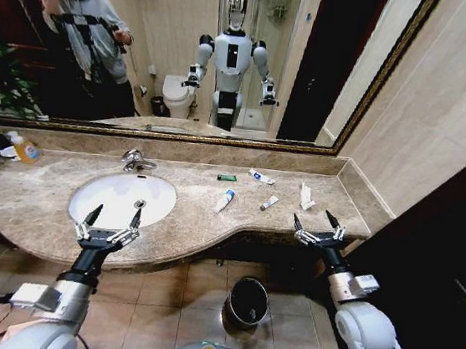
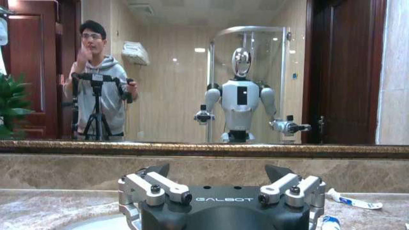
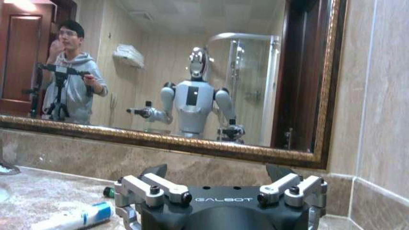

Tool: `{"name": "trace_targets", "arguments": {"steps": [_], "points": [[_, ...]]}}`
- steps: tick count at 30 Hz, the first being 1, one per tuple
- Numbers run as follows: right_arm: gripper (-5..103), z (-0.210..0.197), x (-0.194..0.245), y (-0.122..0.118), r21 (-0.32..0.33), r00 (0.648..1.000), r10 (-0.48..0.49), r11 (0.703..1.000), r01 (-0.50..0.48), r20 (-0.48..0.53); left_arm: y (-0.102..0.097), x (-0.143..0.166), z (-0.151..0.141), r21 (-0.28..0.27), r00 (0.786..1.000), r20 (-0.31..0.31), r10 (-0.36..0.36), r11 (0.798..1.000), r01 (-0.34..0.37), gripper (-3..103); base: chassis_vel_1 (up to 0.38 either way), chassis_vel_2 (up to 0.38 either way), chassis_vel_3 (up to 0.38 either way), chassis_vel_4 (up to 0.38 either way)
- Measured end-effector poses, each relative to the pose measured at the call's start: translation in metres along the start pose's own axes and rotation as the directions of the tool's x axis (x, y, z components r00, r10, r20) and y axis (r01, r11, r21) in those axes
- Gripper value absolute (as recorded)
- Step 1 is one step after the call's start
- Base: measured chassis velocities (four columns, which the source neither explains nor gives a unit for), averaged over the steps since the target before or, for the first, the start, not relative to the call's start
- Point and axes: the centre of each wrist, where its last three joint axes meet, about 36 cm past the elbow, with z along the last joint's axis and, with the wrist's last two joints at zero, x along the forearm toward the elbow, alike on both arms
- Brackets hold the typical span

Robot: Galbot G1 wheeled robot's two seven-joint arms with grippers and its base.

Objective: Pick up the trash from the sink and place it in the trash bin.

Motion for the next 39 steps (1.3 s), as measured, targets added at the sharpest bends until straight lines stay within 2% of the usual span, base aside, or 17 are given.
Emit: {"name": "trace_targets", "arguments": {"steps": [8,16,19,25,31,39], "points": [[100,0.016,-0.008,-0.008,-0.012,1.000,-0.008,1.000,0.008,-0.015,0.000,0.000,0.000,0.000,1.000,0.000,0.000,1.000,0.000,100,0.000,0.000,0.000,0.000],[100,0.024,-0.022,-0.005,-0.031,0.999,-0.024,0.999,0.023,-0.030,0.000,0.000,0.000,0.000,1.000,0.000,0.000,1.000,0.000,100,0.000,0.000,0.000,0.000],[100,0.026,-0.040,0.004,-0.055,0.998,-0.028,0.998,0.025,-0.051,0.000,0.000,0.000,0.000,1.000,0.000,0.000,1.000,0.000,100,0.000,0.000,0.000,0.000],[100,0.027,-0.068,0.004,-0.053,0.996,-0.037,0.998,0.032,-0.087,0.000,0.000,0.000,0.000,1.000,0.000,0.000,1.000,0.000,100,0.000,0.000,0.000,0.000],[100,0.046,-0.101,-0.006,-0.035,0.989,-0.011,0.999,0.006,-0.145,0.000,0.000,0.000,0.000,1.000,0.000,0.000,1.000,0.000,100,0.000,0.000,0.000,0.000],[100,0.074,-0.139,-0.034,-0.013,0.973,0.085,0.996,-0.090,-0.216,0.000,0.000,0.000,0.000,1.000,0.000,0.000,1.000,0.000,100,0.000,0.000,0.000,0.000]]}}
